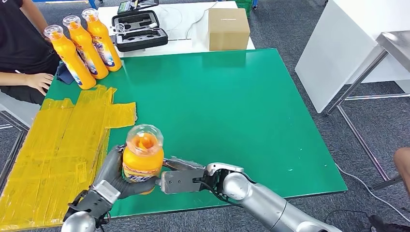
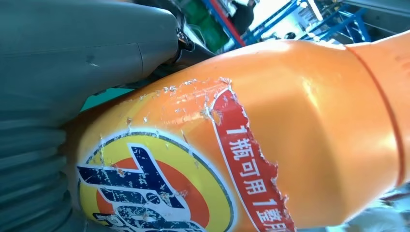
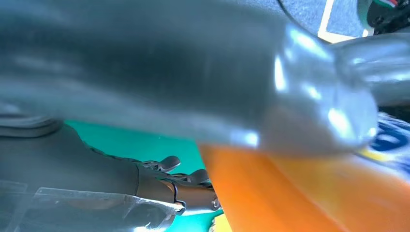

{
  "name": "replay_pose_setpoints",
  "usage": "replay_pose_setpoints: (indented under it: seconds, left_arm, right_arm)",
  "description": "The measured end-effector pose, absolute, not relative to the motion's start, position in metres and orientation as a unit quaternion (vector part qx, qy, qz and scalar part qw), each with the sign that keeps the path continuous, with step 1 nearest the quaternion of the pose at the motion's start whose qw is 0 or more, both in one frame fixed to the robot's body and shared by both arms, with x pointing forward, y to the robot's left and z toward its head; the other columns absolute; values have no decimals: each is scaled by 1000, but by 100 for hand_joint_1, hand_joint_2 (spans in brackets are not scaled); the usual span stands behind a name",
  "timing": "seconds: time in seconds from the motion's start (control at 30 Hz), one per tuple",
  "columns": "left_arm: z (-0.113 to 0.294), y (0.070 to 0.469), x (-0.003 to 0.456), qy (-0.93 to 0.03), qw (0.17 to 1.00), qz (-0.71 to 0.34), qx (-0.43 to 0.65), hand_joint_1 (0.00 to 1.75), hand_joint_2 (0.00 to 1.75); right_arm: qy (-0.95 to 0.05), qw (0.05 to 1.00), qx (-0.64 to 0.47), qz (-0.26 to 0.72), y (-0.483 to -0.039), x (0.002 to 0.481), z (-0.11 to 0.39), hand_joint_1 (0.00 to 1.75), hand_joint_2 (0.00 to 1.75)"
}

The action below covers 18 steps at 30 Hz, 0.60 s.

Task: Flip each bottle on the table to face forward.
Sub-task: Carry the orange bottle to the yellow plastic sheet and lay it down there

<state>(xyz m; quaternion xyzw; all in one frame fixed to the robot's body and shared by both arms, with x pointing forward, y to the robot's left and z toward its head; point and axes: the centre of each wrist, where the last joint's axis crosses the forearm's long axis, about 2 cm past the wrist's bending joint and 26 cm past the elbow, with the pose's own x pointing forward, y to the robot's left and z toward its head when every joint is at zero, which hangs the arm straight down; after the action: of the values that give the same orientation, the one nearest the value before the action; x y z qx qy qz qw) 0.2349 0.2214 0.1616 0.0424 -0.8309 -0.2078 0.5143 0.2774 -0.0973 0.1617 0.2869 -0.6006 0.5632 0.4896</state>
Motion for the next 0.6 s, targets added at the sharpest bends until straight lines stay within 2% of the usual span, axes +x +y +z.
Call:
replay_pose_setpoints:
  seconds: [0.33, 0.5, 0.6]
  left_arm:
    - [153, 222, 236, -814, 516, -243, 108, 175, 175]
    - [150, 233, 242, -770, 484, -310, 277, 175, 175]
    - [140, 246, 244, -740, 479, -336, 332, 175, 175]
  right_arm:
    - [-598, 505, 274, 559, -109, 275, 151, 0, 0]
    - [-618, 488, 154, 598, -127, 274, 147, 0, 0]
    - [-631, 478, 78, 606, -160, 279, 154, 0, 0]
